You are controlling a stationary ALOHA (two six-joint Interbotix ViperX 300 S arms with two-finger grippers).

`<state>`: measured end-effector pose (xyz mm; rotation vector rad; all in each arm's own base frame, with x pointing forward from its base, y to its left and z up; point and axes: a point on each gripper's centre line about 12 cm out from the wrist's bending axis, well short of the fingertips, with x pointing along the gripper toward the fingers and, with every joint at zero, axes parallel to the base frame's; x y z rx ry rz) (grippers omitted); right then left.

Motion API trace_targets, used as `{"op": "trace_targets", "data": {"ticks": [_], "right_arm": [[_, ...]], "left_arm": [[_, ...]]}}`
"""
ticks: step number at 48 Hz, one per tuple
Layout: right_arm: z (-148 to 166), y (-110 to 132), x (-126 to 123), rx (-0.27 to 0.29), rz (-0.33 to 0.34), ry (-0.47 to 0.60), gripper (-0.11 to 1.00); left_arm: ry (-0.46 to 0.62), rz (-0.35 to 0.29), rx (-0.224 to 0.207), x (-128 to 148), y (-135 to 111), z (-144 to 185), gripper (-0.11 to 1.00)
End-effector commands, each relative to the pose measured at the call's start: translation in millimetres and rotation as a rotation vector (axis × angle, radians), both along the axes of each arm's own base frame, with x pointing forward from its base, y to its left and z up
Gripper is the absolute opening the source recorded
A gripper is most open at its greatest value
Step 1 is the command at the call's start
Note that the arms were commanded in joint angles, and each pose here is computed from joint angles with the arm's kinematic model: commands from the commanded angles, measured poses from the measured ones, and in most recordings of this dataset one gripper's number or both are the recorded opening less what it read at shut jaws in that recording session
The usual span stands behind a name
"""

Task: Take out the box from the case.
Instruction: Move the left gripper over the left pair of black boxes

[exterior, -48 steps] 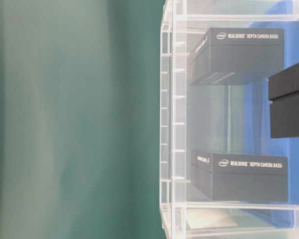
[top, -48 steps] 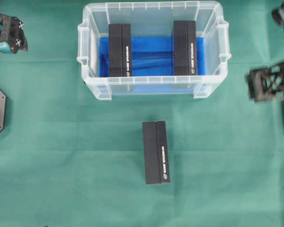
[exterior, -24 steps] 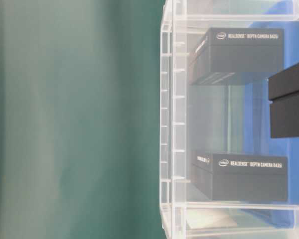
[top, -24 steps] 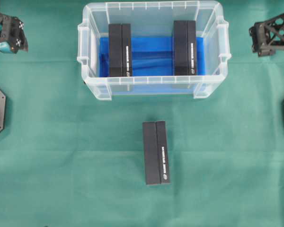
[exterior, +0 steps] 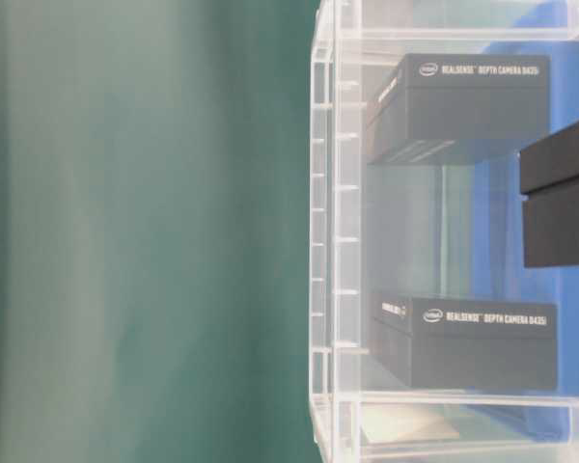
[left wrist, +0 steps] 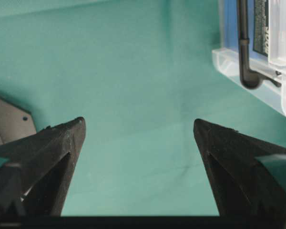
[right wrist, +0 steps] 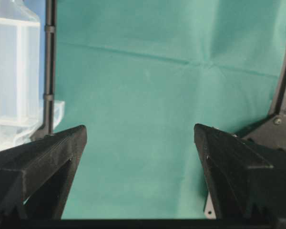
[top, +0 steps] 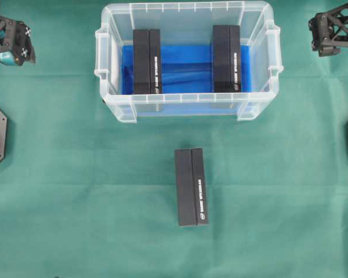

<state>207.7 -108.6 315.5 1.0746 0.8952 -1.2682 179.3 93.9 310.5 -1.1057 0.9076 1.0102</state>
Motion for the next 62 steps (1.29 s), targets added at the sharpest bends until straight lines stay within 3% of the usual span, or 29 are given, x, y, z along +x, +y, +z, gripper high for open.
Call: {"op": "trace_targets", "data": {"ticks": [1,19,62], "right_arm": [[9,-1,2,-0.011,0.004,-0.031,0.92],[8,-2,7,-0.018,0.013,-0.053,0.92],[4,-6,15,-0.041,0.059,-0.067,0.92]], "left_arm": [[-0.021,-0.003,0.015,4,2,9,0.95],[0.001,-0.04,-0.001,38,7,13,0.95],[-0.059,-0.097,0.0,190,23,48,0.95]]}}
